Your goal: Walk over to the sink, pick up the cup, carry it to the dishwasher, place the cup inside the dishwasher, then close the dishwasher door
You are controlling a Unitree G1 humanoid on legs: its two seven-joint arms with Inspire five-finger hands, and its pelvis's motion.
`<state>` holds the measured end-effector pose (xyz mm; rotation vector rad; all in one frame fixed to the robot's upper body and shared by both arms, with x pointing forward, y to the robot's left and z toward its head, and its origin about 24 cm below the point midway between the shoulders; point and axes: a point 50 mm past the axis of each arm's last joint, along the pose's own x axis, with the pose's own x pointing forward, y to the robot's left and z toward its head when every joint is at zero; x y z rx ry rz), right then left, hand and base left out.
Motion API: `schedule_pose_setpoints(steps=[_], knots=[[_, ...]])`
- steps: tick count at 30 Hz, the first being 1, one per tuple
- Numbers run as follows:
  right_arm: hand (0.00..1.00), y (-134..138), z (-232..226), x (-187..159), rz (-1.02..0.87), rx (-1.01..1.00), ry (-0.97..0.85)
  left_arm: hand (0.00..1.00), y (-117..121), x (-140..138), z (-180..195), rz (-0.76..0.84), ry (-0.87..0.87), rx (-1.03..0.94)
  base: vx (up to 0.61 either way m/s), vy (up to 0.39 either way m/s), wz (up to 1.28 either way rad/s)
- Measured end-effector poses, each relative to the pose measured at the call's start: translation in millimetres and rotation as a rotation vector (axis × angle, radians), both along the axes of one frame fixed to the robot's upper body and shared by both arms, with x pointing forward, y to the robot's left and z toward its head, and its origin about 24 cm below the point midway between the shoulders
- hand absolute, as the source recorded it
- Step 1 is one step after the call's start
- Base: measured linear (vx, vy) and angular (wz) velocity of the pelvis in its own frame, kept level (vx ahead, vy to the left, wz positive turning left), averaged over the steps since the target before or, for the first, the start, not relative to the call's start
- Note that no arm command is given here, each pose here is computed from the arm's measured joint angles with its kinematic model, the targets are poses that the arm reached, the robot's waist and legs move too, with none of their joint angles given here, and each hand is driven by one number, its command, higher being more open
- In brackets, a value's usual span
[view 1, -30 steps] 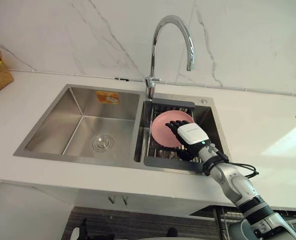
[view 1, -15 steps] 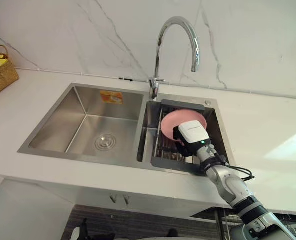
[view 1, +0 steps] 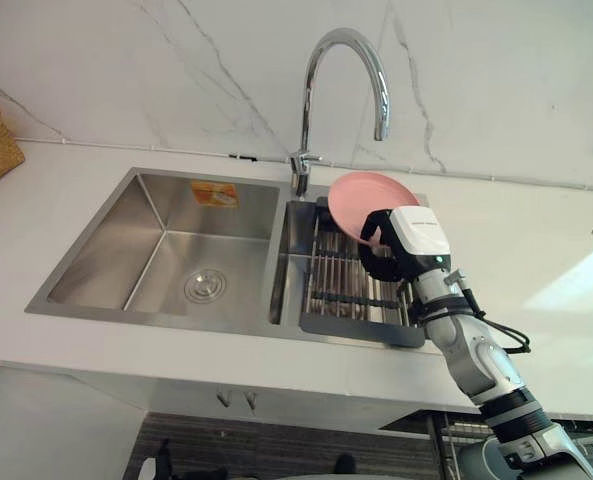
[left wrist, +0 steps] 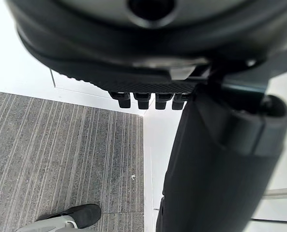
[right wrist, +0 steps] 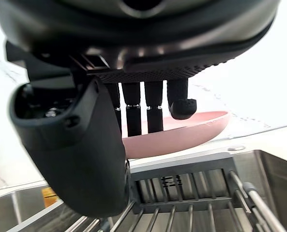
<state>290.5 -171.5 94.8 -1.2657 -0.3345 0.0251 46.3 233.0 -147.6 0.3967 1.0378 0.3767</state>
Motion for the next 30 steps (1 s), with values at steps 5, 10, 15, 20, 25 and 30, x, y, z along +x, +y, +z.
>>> schedule_pose_setpoints(steps=[5, 10, 15, 20, 25, 30], knots=[[0.0, 1, 0, 0, 0.022, 0.022, 0.018, 1.0, 0, -1, 0, 0.002, 0.0, 0.004, 0.0, 0.0, 0.0], [0.0, 0, 9, -11, 0.046, 0.057, 0.004, 1.0, 0, 0, 1, -0.007, -0.008, 0.018, 0.0, 0.0, 0.01], [0.0, -10, 28, -24, 0.057, 0.058, -0.076, 1.0, -4, -8, -1, -0.019, 0.016, 0.024, -0.01, 0.017, -0.4], [0.0, -19, 40, -27, 0.06, 0.011, -0.126, 1.0, -6, -1, 0, -0.015, -0.005, 0.007, -0.03, 0.023, -1.09], [0.0, -47, 46, -25, -0.076, 0.025, -0.148, 1.0, -6, 7, 0, -0.022, -0.016, -0.017, -0.15, 0.093, -1.03], [0.0, -44, 51, -24, -0.039, 0.029, -0.189, 1.0, 4, -11, 0, 0.05, 0.02, -0.007, -0.14, 0.018, -1.28]])
